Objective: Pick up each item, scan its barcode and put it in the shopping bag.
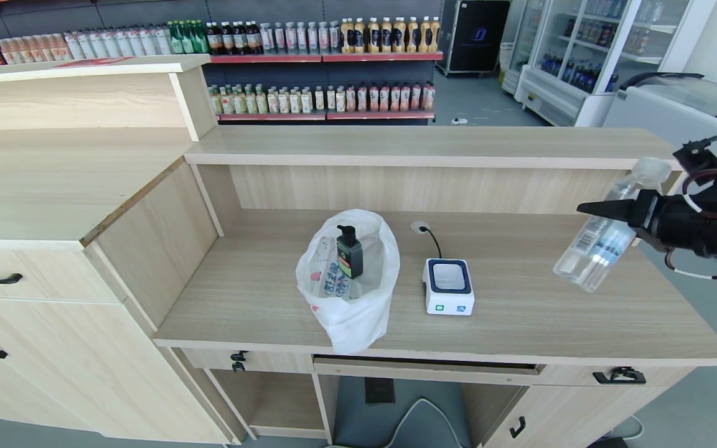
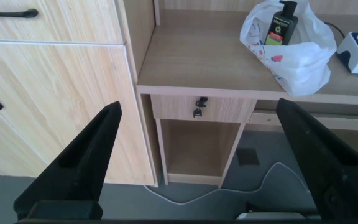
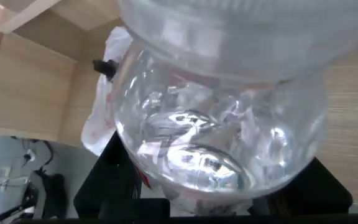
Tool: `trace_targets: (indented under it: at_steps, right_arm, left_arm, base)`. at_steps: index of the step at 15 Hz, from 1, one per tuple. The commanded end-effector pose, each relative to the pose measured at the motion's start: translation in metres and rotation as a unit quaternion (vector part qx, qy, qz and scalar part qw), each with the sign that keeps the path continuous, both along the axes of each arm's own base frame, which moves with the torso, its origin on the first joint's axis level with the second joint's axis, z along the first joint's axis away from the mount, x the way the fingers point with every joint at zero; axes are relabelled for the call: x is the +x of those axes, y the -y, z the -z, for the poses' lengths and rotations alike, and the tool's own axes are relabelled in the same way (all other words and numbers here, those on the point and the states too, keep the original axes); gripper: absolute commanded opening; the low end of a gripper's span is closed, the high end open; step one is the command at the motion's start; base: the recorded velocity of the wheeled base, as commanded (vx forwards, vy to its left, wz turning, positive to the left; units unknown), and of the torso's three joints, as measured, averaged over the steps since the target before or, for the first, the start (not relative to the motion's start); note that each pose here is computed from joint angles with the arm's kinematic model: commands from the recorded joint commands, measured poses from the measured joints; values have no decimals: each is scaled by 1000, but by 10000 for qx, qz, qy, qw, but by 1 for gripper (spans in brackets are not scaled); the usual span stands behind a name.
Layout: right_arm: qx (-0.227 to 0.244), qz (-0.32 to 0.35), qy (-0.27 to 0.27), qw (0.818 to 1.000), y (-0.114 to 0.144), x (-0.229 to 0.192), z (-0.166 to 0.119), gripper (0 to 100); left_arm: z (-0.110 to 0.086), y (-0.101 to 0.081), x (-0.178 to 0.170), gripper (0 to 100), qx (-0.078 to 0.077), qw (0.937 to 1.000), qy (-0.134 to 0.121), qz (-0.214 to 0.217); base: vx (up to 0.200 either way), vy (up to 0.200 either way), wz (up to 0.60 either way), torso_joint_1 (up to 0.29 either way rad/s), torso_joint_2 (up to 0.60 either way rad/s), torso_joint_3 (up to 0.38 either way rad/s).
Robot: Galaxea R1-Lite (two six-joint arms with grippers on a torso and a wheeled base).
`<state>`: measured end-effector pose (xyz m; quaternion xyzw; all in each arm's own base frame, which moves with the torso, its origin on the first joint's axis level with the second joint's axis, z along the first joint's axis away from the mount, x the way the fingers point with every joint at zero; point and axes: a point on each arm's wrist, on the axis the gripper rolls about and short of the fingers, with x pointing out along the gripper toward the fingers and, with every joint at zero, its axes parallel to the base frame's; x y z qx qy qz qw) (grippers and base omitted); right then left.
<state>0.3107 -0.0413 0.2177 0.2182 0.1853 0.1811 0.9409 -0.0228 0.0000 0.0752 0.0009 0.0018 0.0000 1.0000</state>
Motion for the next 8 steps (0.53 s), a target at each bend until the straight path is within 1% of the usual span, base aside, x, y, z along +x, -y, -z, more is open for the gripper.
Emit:
trace_targets:
  at_steps: [1, 2, 3, 5, 6, 8]
  right_arm:
    - [144, -828, 593, 9947, -31, -47, -40, 0]
    - [168, -1007, 665, 9925, -36, -53, -44, 0]
    - [219, -1428, 802, 9863, -48, -68, -51, 0]
    - [322, -1927, 897, 9766, -63, -89, -58, 0]
    - [370, -2237, 878, 9700, -74, -105, -64, 0]
    - [433, -2706, 817, 9582, -87, -130, -73, 0]
  left_arm:
    - [0, 0, 0, 100, -1, 10000, 3, 0]
    - [0, 0, 0, 100, -1, 10000, 3, 0]
    - [0, 0, 0, 100, -1, 10000, 3, 0]
    - [0, 0, 0, 100, -9, 10000, 3, 0]
    - [0, 0, 0, 100, -1, 10000, 3, 0]
    - [0, 0, 0, 100, -1, 10000, 3, 0]
  base:
    - [0, 0, 0, 0, 0, 0]
    - [0, 0, 0, 0, 0, 0]
    - [0, 0, 0, 0, 0, 0]
    - [0, 0, 0, 0, 0, 0]
    - [0, 0, 0, 0, 0, 0]
    - [0, 0, 0, 0, 0, 0]
